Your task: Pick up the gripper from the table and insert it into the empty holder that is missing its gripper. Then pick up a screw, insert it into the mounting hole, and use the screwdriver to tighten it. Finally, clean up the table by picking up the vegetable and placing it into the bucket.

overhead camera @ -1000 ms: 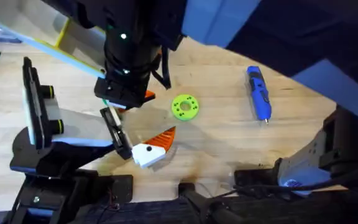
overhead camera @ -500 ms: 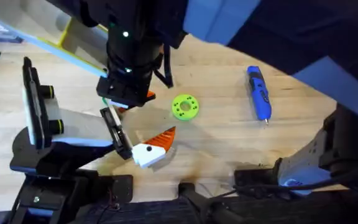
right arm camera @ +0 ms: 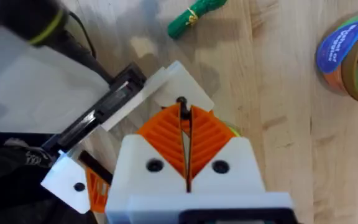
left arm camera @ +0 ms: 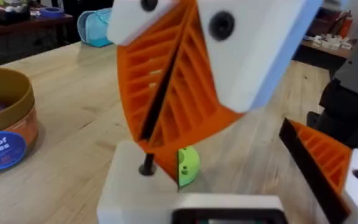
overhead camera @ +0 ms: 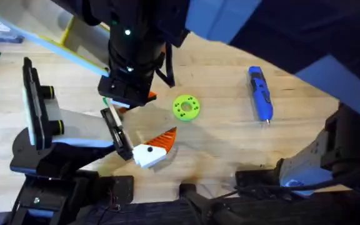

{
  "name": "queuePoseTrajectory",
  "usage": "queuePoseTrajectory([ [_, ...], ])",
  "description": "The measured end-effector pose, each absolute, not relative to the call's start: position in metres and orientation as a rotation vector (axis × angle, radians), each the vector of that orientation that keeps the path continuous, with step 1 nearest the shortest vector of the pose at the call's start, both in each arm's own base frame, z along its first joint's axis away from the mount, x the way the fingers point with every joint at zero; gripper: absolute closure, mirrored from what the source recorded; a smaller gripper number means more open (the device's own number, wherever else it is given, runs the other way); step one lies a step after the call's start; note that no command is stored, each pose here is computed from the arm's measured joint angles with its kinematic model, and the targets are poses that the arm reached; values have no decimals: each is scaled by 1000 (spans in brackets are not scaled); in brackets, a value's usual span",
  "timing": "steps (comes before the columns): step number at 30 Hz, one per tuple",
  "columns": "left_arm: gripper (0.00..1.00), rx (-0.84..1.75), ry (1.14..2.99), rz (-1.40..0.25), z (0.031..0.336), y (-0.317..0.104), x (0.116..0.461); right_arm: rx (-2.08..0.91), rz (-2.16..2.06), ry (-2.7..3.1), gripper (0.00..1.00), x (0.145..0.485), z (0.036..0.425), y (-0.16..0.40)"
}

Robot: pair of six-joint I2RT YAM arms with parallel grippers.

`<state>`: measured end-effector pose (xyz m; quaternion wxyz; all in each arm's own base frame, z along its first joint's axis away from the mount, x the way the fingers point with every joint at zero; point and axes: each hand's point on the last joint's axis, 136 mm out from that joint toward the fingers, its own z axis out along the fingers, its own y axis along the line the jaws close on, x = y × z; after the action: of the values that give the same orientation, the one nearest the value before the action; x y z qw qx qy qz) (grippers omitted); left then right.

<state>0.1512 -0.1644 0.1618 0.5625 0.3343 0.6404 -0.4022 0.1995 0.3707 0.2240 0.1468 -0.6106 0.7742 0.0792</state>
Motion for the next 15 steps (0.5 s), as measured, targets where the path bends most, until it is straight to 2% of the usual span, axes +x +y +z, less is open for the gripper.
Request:
queuePoseTrajectory([
  [15, 12, 787, 1508, -947, 162, -164, 151, -1768, 258, 2235, 993, 196, 224, 371],
])
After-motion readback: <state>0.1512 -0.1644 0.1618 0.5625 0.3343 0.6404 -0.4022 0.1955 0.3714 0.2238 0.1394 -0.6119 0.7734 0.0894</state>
